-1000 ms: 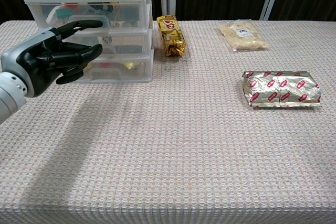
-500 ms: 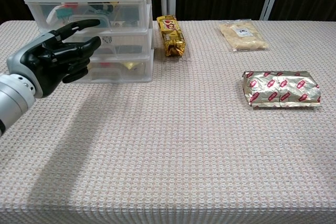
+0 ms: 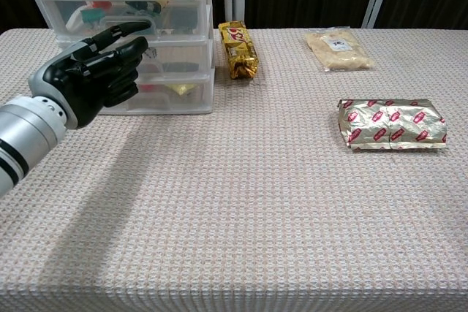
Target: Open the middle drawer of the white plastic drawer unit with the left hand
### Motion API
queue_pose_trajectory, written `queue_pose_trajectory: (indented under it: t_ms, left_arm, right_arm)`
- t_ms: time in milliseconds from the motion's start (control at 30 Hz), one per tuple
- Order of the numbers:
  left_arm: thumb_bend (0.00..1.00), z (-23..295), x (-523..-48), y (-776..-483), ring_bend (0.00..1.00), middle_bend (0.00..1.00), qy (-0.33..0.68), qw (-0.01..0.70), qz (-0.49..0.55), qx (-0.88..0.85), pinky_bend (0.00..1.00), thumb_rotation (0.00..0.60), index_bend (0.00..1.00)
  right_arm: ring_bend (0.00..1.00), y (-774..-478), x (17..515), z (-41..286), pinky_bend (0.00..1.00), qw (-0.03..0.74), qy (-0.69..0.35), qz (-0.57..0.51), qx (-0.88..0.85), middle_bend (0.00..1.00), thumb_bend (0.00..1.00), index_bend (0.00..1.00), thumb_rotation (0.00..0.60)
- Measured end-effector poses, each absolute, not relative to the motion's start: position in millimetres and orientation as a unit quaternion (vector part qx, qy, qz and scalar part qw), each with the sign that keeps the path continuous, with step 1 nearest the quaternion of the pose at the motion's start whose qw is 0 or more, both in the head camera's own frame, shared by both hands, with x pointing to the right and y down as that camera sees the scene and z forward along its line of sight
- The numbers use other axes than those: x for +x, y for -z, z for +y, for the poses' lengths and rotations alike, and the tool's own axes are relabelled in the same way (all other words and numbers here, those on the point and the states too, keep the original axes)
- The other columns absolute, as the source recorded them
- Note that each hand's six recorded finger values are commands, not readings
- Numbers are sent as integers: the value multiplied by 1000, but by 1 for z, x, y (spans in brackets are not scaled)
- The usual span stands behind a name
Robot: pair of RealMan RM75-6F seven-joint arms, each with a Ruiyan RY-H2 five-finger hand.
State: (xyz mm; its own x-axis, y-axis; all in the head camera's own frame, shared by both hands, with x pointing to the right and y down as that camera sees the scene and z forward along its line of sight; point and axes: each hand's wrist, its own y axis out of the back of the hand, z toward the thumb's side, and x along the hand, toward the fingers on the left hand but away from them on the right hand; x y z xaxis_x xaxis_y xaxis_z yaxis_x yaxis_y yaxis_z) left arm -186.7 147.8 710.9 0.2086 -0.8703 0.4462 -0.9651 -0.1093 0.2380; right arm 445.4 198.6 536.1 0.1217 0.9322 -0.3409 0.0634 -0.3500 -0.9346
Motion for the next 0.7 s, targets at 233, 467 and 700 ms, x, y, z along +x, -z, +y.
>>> queue_pose_trajectory:
  t_ms: [233,467,700]
  left_arm:
    - [397,146,-190,-711,928,856,-96,248,-624,735,1000,600,461]
    - [398,159,-194,-709,928,856,-99,249,-620,737,1000,600,505]
    - [398,176,-198,-705,928,855,-95,257,-618,737,1000,600,504]
  right_arm:
    - [0,-536,447,199,0,410,-532,-397,-626,0,48,0,600]
    - [0,-538,445,201,0,409,-533,-393,-628,0,49,0,600]
    - [0,-538,444,202,0,410,-532,-392,-629,0,49,0,600]
